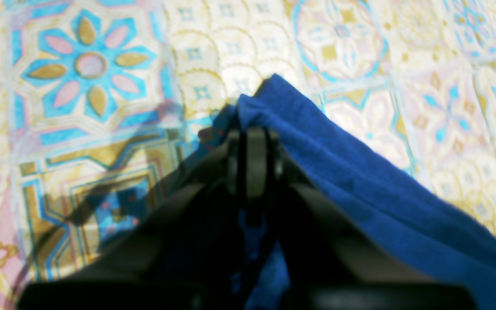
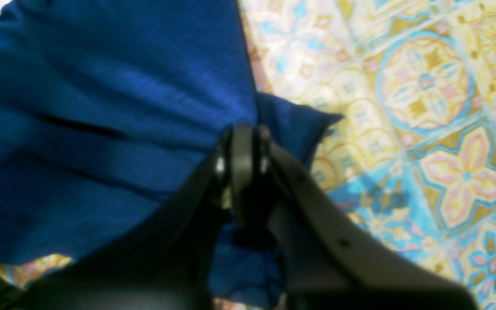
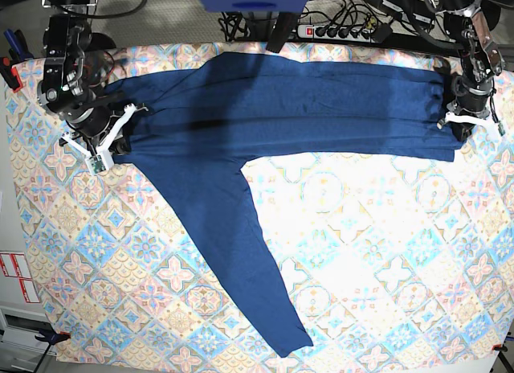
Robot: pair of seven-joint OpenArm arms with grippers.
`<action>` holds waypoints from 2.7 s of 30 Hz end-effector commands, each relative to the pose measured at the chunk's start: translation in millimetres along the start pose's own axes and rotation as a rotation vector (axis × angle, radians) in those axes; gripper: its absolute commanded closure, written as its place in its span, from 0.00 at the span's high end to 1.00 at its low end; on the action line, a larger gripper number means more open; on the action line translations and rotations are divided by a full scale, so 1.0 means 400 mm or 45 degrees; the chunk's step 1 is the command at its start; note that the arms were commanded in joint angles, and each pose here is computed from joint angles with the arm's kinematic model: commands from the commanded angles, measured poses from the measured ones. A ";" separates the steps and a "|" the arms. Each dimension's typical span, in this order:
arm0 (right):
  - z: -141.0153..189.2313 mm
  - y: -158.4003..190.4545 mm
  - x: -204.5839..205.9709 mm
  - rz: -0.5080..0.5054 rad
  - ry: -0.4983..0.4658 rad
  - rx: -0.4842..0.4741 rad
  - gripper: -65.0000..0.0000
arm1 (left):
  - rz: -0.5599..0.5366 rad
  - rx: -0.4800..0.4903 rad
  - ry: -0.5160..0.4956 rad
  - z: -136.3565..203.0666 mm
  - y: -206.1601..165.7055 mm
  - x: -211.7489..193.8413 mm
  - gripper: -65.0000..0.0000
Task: Fold the T-shirt properly
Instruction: 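Pull both side edges outward, folding the shirt body lengthwise, then release the right gripper and move it to the hanging sleeve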
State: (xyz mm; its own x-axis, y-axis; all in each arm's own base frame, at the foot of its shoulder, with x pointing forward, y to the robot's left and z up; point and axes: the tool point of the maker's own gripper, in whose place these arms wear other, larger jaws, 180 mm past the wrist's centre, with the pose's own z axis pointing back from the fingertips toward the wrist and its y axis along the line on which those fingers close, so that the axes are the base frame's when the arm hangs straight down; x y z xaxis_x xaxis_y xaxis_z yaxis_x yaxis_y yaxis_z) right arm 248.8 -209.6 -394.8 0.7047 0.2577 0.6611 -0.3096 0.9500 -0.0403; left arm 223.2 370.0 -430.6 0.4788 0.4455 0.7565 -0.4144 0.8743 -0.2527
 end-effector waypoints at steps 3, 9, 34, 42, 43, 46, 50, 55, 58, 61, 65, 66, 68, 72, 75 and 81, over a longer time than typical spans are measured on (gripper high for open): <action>0.017 -0.008 0.038 0.026 -0.064 -0.011 0.01 | -0.033 -0.036 -0.074 0.002 -0.013 0.056 0.00; 0.015 0.000 0.038 0.030 -0.063 0.001 0.01 | -0.041 -0.024 -0.046 0.012 0.000 0.034 0.00; -0.015 -0.022 -0.086 -0.041 0.157 -0.003 0.14 | -0.054 -0.011 -0.009 0.025 0.015 0.007 0.00; 0.004 -0.092 -0.005 -0.101 0.022 -0.104 0.37 | -0.046 -0.011 -0.006 0.024 0.012 0.000 0.21; 0.001 -0.091 0.021 -0.108 -0.011 -0.106 0.37 | -0.046 -0.011 -0.006 0.024 0.012 0.000 0.23; -0.013 -0.089 0.093 -0.100 -0.085 -0.100 0.37 | -0.043 -0.012 -0.007 0.024 0.012 0.001 0.29; -0.064 -0.009 0.233 -0.002 -0.193 0.014 0.37 | -0.033 -0.016 -0.010 0.024 0.010 0.001 0.29; -0.160 0.041 0.304 0.049 -0.166 0.122 0.37 | -0.009 -0.023 -0.012 0.021 -0.001 -0.008 0.29; -0.217 0.029 0.300 0.020 -0.096 0.143 0.37 | -0.010 -0.031 -0.025 0.021 -0.011 0.000 0.29; -0.268 0.023 0.308 -0.006 -0.068 0.165 0.37 | 0.002 -0.056 -0.046 0.023 -0.041 0.001 0.29; -0.312 0.019 0.312 -0.018 -0.030 0.183 0.37 | -0.002 -0.079 -0.075 0.029 -0.065 0.015 0.29; -0.320 0.019 0.311 -0.017 -0.015 0.186 0.37 | -0.005 -0.081 -0.080 0.029 -0.067 0.019 0.29; -0.328 0.018 0.311 -0.016 0.000 0.189 0.37 | -0.005 -0.083 -0.082 0.030 -0.070 0.020 0.29; -0.337 0.038 0.318 0.005 0.004 0.208 0.37 | -0.014 -0.078 -0.075 0.032 -0.065 0.016 0.32; -0.342 0.061 0.331 0.002 -0.028 0.228 0.37 | -0.021 -0.071 -0.015 0.032 -0.060 -0.003 0.44; -0.361 0.061 0.317 -0.032 0.008 0.236 0.37 | -0.012 -0.080 0.013 0.028 -0.065 -0.005 0.67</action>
State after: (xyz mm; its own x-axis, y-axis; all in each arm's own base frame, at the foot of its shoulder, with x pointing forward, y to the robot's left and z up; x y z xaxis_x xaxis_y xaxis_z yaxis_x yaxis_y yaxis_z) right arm 403.6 -128.3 -441.2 0.7570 0.2483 0.6044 -0.3987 0.9083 0.1262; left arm 216.1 336.6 -433.4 0.5231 0.4565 0.7197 -0.3751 0.8816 -0.2865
